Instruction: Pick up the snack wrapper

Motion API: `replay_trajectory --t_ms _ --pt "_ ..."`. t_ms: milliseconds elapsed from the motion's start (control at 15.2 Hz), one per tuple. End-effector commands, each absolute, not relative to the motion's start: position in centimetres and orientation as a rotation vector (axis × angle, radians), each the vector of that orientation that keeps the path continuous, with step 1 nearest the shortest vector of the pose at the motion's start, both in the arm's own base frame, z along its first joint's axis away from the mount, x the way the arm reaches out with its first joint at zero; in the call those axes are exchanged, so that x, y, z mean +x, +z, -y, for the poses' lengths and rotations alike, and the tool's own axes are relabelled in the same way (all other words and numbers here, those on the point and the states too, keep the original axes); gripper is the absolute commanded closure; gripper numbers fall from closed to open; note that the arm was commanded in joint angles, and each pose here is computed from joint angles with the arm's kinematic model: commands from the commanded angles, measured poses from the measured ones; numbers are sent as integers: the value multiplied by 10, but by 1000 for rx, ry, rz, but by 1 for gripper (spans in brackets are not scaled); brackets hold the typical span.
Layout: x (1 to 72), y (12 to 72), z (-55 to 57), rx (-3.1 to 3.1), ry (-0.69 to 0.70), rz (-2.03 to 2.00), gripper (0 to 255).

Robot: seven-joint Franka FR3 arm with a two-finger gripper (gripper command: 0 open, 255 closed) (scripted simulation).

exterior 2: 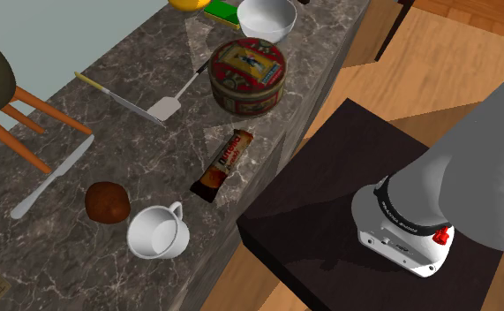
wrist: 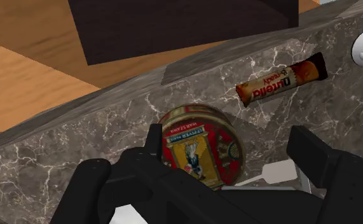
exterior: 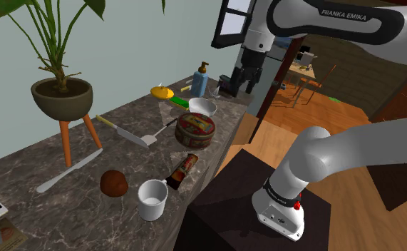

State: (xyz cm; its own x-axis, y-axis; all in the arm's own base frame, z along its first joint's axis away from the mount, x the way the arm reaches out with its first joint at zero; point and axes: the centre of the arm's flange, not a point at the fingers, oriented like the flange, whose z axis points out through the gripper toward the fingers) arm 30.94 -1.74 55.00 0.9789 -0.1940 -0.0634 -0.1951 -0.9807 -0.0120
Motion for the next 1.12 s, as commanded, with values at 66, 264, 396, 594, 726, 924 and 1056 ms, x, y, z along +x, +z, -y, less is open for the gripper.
replay_trajectory --t_ms 66,264,396,594,726,924,1056 --pt "307 540 9 -3102 93 -363 0" --pt "302 508 -15 -3081 82 -533 0" --pt "300 488 -31 -3062 75 -647 0" --pt "300 456 -55 -3026 64 -815 0" --pt "301 435 -71 -2997 56 -926 0" --pt "306 403 -95 -2945 44 -1091 0" --pt "310 382 -110 -2905 36 -1199 0"
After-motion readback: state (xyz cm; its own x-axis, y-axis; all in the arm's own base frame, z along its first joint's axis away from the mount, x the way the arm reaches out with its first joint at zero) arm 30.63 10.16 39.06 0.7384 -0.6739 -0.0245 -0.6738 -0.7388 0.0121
